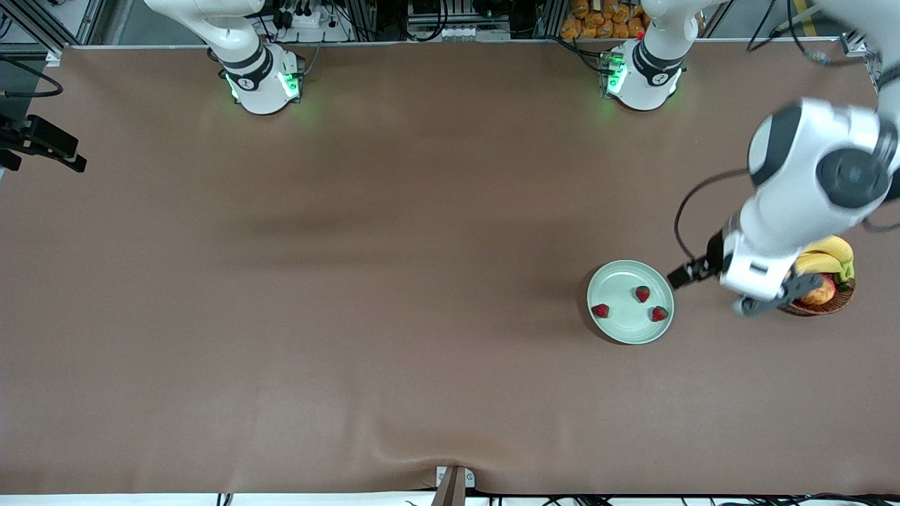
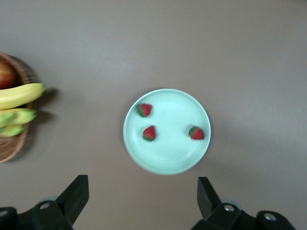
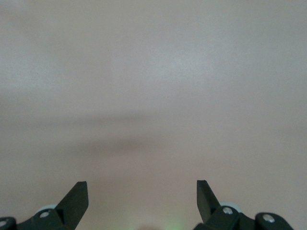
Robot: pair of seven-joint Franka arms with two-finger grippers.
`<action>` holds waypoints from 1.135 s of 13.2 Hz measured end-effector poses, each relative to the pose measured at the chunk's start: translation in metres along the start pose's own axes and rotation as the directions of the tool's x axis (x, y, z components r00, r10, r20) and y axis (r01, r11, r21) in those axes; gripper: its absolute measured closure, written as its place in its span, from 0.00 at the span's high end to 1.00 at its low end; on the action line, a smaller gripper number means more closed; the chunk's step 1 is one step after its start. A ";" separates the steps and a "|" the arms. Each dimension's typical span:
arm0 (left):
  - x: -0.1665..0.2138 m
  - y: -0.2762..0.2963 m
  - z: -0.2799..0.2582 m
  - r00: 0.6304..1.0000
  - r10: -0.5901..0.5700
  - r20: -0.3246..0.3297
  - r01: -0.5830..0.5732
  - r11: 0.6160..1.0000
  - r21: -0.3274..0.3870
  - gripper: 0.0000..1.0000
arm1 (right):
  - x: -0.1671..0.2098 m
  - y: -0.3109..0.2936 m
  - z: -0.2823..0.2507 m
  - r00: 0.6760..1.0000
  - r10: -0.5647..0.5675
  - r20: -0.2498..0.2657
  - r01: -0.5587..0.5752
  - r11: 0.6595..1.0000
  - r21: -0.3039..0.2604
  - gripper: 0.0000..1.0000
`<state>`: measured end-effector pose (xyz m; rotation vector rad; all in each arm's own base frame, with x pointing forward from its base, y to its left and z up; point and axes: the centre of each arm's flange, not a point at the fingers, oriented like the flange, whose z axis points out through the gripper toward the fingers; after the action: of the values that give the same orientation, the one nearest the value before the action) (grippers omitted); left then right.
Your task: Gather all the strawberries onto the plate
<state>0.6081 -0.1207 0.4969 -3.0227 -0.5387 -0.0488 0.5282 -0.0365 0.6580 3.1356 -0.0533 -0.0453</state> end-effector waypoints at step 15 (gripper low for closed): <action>-0.018 -0.092 -0.121 0.968 0.246 0.052 -0.246 0.969 0.004 1.00 | 0.000 0.003 0.000 1.000 0.007 0.000 -0.007 1.000 0.000 1.00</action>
<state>0.5575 -0.0497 0.6228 -3.0613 -0.1625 0.0451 0.5279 -0.0400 0.6581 3.1357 -0.0644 -0.0452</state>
